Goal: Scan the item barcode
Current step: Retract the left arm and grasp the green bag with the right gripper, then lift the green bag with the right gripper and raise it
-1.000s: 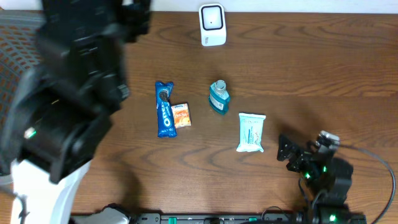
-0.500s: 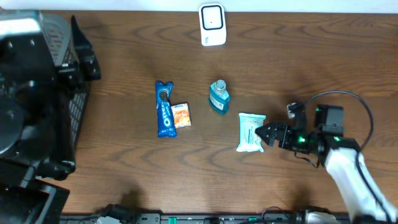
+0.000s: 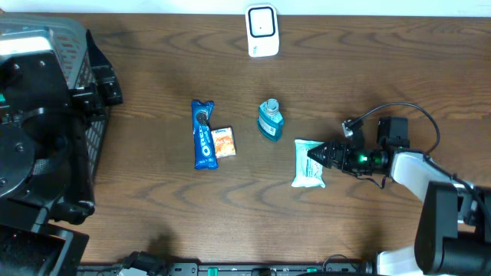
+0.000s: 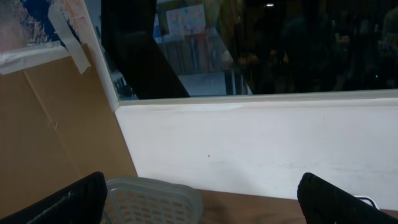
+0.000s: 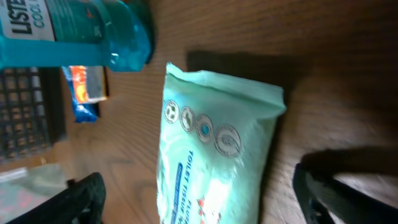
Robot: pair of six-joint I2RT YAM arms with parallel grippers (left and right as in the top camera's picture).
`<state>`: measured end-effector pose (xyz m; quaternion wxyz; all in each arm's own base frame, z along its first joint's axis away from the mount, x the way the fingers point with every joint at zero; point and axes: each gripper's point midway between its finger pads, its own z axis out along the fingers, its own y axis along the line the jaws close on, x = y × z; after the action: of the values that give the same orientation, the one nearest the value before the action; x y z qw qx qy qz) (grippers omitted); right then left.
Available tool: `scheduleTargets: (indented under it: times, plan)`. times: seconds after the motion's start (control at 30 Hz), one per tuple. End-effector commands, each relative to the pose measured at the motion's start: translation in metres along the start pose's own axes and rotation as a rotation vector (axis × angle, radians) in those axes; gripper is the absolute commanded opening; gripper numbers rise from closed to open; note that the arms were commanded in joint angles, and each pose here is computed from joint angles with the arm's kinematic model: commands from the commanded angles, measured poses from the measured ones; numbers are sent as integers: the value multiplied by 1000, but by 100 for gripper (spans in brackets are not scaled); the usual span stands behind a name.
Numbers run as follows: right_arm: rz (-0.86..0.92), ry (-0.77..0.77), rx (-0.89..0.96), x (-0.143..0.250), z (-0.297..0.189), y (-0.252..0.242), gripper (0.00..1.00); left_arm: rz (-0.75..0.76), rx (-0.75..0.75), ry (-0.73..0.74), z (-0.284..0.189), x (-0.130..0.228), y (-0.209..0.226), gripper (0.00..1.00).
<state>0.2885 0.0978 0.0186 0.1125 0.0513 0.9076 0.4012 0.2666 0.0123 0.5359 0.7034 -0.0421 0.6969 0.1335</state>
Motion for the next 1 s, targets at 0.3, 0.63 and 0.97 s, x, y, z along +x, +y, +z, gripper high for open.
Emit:
scheduleTargets:
  times: [0.3, 0.63, 0.97]
  plan:
    - [220, 249, 613, 94, 28, -88, 99, -16, -3, -18, -3, -4, 3, 98]
    - [213, 204, 487, 82, 51, -64, 1, -55, -12, -83, -34, -18, 23, 98]
    - [635, 327, 198, 75, -1, 37, 1, -70, -15, -108, -46, -22, 32, 98]
